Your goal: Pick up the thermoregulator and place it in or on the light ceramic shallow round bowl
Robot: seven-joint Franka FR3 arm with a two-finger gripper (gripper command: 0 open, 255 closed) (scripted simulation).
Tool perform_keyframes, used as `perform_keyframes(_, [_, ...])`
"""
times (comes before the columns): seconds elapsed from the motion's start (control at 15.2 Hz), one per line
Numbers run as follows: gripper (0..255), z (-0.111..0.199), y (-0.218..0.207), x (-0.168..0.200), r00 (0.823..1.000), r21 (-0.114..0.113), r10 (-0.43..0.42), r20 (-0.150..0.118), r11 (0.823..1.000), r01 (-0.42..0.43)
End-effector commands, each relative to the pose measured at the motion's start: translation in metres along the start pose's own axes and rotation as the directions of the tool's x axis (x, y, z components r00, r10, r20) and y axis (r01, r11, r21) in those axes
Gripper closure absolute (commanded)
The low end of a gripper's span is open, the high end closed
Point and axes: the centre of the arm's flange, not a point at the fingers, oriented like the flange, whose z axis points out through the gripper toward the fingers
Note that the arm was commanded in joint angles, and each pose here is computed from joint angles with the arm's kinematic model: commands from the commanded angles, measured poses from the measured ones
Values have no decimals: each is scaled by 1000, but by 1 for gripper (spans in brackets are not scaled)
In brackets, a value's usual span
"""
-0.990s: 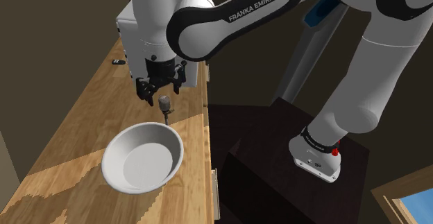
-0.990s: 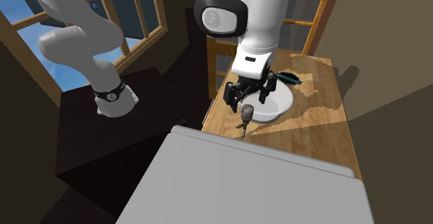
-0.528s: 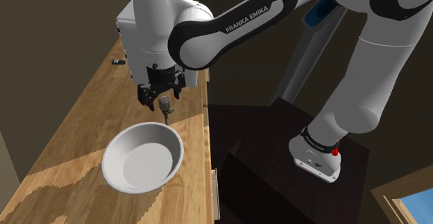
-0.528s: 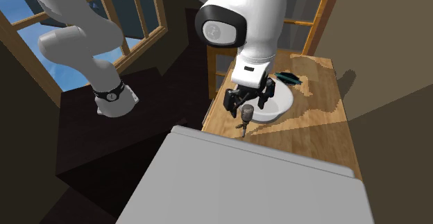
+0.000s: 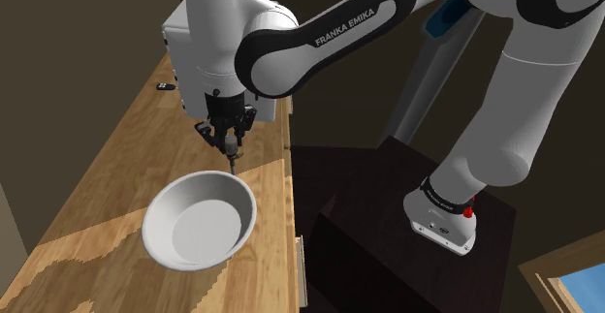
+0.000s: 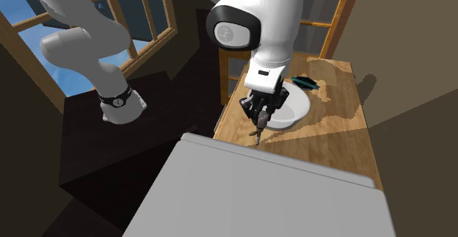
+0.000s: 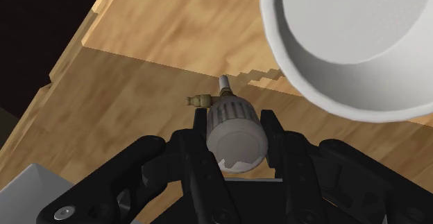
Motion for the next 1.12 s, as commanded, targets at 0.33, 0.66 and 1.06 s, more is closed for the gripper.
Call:
perform_keyframes(0.33, [255,0,0,0,1000,0,0,0,1000,0])
perform_keyframes(0.66, [255,-26,0,0,1000,0,0,0,1000,0])
perform_keyframes(1.06, [255,-58,-1,0,1000,0,0,0,1000,0])
